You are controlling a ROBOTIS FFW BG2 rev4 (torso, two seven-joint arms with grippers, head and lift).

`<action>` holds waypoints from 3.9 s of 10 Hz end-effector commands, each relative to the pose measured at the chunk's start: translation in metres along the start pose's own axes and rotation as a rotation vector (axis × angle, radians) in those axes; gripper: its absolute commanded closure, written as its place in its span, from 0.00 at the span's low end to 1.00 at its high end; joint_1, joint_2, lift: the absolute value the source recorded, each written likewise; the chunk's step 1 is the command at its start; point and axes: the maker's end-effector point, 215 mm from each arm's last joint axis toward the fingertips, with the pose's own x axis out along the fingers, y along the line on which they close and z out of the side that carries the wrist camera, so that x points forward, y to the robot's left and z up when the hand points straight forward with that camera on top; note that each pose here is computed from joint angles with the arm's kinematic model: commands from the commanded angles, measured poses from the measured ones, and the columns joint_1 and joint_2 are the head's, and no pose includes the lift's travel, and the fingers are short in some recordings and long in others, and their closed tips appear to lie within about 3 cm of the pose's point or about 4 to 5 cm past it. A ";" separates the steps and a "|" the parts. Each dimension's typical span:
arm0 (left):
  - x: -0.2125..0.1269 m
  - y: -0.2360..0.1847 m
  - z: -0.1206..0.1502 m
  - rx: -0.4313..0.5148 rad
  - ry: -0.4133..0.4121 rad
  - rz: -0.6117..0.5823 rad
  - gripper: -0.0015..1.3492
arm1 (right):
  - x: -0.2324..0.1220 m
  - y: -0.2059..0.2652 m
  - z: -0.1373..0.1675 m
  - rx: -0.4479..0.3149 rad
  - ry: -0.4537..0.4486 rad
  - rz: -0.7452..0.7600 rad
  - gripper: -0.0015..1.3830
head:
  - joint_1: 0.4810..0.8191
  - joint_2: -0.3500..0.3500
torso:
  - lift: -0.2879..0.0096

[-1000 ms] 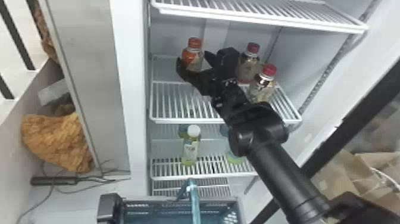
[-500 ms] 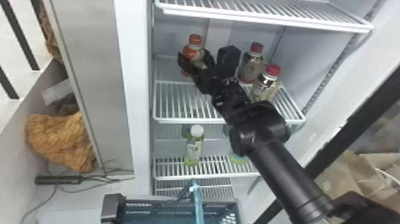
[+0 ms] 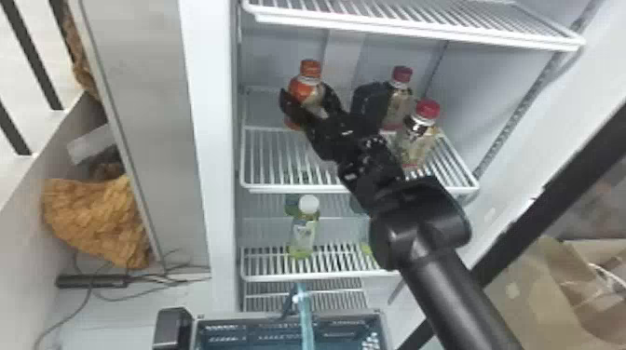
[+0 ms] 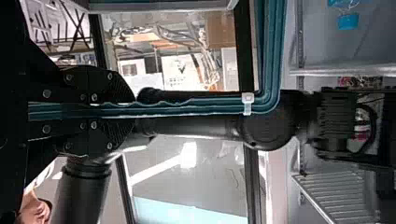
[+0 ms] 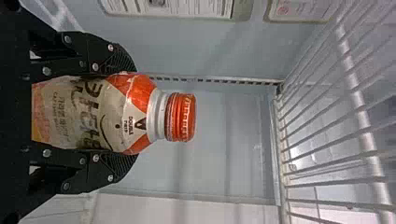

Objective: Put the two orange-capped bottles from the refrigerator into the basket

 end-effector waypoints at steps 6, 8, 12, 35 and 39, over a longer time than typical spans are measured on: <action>-0.005 -0.001 0.000 0.000 -0.014 0.002 0.90 | -0.106 0.050 0.061 0.042 -0.036 0.113 0.70 | 0.63 0.16 | 0.83; -0.006 -0.001 -0.001 -0.002 -0.019 0.004 0.90 | -0.151 0.068 0.067 0.083 -0.007 0.145 0.70 | 0.63 0.17 | 0.83; -0.009 -0.001 0.000 -0.002 -0.030 0.006 0.90 | -0.231 0.094 0.075 0.129 0.106 0.171 0.70 | 0.63 0.12 | 0.83; -0.015 0.000 0.000 -0.002 -0.048 0.017 0.90 | -0.365 0.147 -0.122 0.438 0.818 0.307 0.25 | 0.63 0.00 | 0.83; -0.015 0.000 0.000 -0.002 -0.048 0.017 0.90 | -0.339 0.129 -0.084 0.353 0.641 0.277 0.08 | 0.63 0.00 | 0.83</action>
